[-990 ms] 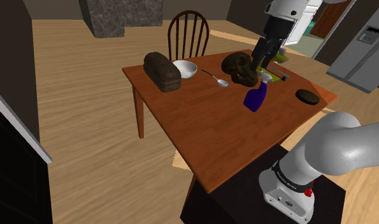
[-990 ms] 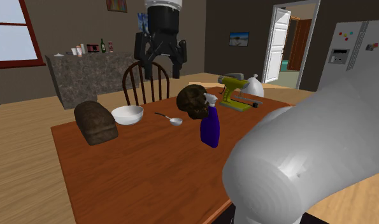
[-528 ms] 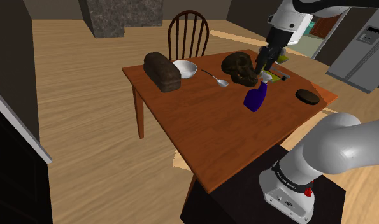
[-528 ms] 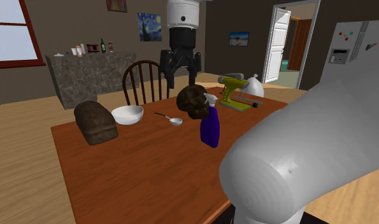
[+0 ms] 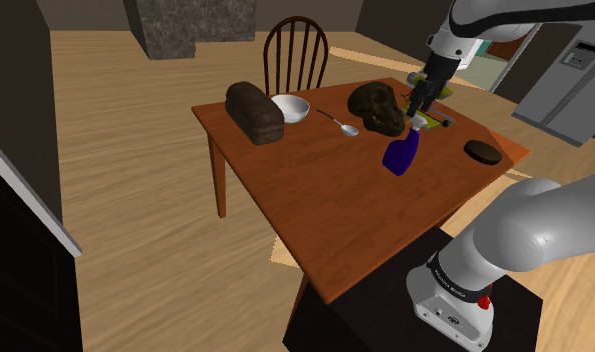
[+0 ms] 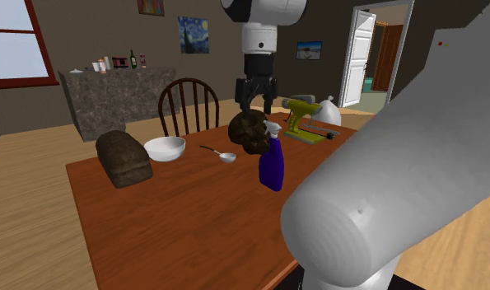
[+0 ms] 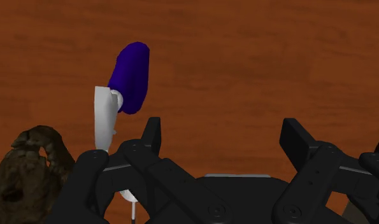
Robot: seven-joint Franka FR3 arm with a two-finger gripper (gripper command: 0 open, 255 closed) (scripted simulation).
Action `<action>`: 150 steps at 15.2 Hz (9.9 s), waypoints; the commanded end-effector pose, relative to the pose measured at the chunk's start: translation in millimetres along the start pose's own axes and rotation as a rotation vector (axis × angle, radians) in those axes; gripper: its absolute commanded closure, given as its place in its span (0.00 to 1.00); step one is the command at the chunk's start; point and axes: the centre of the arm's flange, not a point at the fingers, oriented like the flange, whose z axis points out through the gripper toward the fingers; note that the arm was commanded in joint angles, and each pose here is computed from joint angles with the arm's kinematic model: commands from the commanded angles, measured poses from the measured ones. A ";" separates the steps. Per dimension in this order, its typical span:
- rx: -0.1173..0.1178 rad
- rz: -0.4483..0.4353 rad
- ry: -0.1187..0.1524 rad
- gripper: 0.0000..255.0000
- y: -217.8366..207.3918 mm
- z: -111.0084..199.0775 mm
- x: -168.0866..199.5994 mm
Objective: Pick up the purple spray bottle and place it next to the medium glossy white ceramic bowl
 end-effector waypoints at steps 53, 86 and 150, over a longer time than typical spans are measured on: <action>-0.041 0.007 0.012 1.00 93.9 -36.5 13.0; -0.041 0.007 0.012 1.00 85.2 -210.5 7.6; -0.041 0.007 0.012 1.00 -7.4 53.6 294.3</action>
